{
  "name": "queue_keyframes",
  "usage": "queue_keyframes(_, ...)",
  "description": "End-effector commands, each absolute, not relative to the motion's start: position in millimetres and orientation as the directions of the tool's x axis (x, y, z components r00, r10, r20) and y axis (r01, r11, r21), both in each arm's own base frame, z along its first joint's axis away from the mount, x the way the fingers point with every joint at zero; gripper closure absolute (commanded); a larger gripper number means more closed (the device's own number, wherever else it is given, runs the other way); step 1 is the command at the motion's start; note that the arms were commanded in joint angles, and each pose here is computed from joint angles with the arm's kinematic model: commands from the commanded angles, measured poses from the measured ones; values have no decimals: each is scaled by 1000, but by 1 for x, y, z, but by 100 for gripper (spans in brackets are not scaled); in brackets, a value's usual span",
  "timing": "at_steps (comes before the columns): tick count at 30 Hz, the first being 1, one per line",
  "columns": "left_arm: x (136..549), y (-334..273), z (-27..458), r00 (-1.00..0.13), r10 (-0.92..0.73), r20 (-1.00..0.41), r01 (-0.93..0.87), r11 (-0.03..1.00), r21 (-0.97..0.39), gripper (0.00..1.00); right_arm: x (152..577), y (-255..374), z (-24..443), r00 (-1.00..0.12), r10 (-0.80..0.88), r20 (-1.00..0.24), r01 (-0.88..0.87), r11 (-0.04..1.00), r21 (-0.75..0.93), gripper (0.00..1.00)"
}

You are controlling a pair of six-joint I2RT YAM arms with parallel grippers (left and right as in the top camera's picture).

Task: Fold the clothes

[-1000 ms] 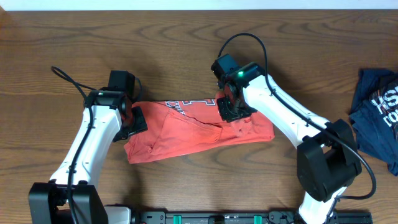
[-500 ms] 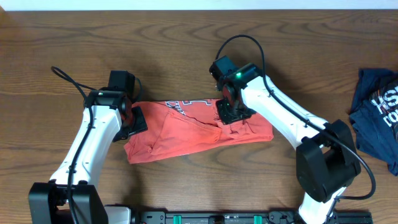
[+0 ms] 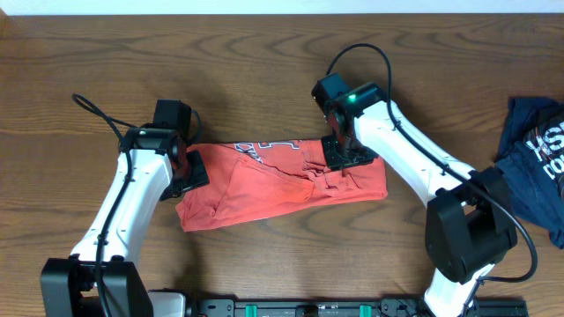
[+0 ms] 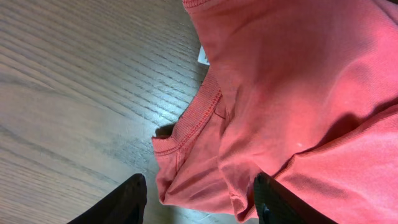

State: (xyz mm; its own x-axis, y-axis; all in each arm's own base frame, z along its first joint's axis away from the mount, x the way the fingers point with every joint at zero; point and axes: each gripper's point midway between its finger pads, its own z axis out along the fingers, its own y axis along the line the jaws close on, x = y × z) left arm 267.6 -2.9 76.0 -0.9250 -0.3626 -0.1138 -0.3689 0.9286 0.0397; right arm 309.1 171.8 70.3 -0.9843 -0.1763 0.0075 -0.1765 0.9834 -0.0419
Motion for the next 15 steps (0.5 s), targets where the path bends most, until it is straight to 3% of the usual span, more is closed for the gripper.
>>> queue_keyframes(1, 270, 0, 80, -917, -378, -129, -385, 922, 37, 43, 296, 183, 74, -977, -213, 13, -213, 977, -11, 55)
queue_keyframes(9, 270, 0, 80, -917, -378, -128, -385, 922, 37, 43, 275, 203, 53, -965, -257, 40, -255, 965, 52, 60)
queue_keyframes(13, 270, 0, 80, -917, -378, -127, -385, 922, 37, 43, 266, 213, 42, -960, -278, 46, -273, 958, 88, 92)
queue_keyframes(15, 270, 0, 80, -917, -378, -128, -385, 922, 37, 43, 261, 222, 39, -955, -292, 48, -284, 950, 130, 98)
